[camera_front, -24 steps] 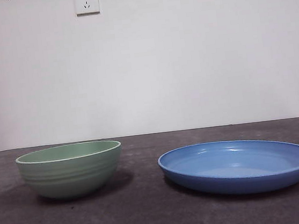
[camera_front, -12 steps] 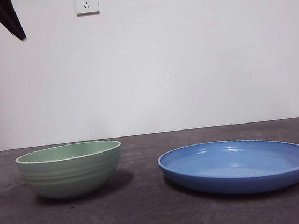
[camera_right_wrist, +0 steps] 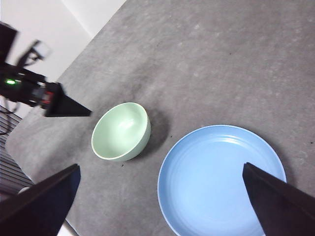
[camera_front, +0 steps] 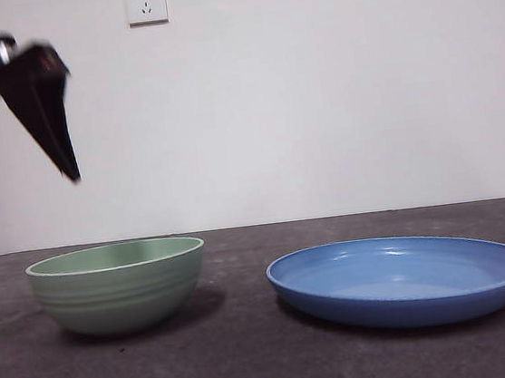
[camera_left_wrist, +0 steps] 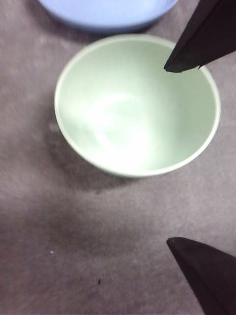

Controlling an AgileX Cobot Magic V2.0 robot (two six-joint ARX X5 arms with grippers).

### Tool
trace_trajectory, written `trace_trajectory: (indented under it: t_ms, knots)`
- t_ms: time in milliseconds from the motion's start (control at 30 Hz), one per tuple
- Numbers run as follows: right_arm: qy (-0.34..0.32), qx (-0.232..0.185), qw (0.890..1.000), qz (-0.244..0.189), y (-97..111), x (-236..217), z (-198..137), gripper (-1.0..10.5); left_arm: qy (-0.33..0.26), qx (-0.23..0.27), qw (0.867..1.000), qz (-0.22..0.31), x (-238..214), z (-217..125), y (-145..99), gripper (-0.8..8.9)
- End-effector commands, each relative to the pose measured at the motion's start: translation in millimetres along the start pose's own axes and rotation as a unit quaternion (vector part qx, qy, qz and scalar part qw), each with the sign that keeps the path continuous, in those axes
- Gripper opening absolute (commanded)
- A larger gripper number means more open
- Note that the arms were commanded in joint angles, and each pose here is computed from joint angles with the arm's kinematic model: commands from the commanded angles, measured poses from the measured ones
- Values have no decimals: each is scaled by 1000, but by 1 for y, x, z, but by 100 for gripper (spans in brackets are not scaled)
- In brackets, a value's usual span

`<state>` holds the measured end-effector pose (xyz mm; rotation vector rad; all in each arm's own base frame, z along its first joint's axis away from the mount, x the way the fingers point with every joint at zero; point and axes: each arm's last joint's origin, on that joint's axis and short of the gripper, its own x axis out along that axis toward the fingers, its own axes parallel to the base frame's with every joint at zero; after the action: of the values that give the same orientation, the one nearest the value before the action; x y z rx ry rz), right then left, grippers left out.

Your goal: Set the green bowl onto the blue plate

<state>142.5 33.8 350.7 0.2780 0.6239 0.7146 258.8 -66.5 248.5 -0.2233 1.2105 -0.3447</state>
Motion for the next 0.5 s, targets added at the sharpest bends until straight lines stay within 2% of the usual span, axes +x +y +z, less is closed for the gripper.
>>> trace_trajectory:
  t_ms: [33, 167, 300, 500]
  knots:
    - [-4, -3, 1000, 14, 3, -1, 4, 588, 8, -3, 1000, 2, 13, 9, 2, 651]
    - [-4, -3, 1000, 16, 3, -1, 4, 588, 19, -6, 1000, 5, 31, 15, 6, 641]
    - [-4, -3, 1000, 16, 3, -1, 4, 588, 41, -13, 999, 9, 48, 16, 11, 592]
    - [-4, -3, 1000, 16, 3, -1, 4, 588, 60, -19, 998, 13, 65, 18, 16, 583]
